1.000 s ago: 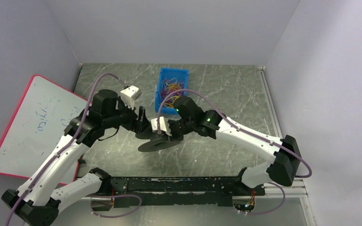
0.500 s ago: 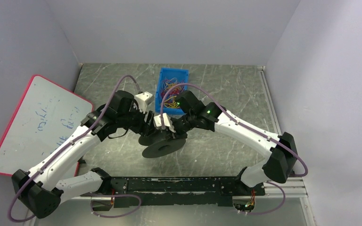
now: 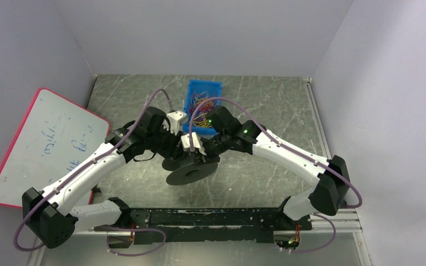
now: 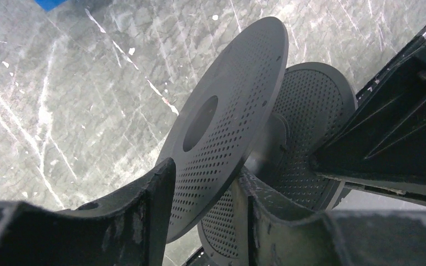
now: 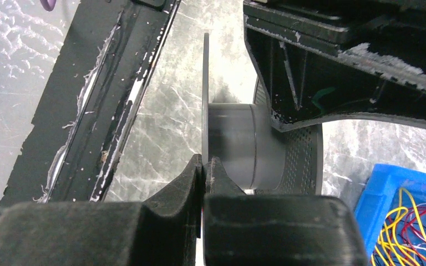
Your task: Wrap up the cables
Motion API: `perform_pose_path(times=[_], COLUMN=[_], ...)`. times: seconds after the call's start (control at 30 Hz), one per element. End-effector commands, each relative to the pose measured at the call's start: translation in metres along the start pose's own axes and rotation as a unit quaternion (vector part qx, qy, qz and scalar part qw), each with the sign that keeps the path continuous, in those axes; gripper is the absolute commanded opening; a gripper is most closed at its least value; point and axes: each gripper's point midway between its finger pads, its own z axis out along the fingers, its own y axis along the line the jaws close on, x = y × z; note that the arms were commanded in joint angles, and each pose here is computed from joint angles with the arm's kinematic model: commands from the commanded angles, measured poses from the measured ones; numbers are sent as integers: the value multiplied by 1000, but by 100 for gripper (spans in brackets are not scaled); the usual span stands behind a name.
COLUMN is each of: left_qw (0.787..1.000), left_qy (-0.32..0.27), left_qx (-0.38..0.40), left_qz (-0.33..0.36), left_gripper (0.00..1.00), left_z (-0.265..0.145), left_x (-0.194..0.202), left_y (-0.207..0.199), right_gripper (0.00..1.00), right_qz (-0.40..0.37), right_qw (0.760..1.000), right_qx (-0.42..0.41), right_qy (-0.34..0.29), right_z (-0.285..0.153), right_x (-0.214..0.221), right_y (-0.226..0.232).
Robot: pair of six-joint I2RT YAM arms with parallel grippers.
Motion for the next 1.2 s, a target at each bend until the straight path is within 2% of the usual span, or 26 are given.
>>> perform_pose_path(times=[0.0,0.27,0.53,0.77,1.17], left_qw=[1000,1000,1000,1000,999], left_qy=[-9,-1,-1,-9,-23], left_qx=[0,-5,-11,-18,-47], left_qz=[14,16,14,16,5], left_gripper=[44,28,8,7,7], left_z=[7,11,11,8,-3], left_x=[-6,-4,-5,-7,-10], left_y=[0,1,2,3,11], right_gripper=[0,1,10,24,38], right_qz=[-27,-31,-28,-31,-34], right_qw=[999,998,997,993,982], right_qx=[17,38,64,106,179], right_qy=[-29,-32,-32,-36,-54], right_z=[1,-2,-6,-14,-42], right_x=[-16,-19,-20,-24,-39], right_y=[-15,-20,-26,-35,-43])
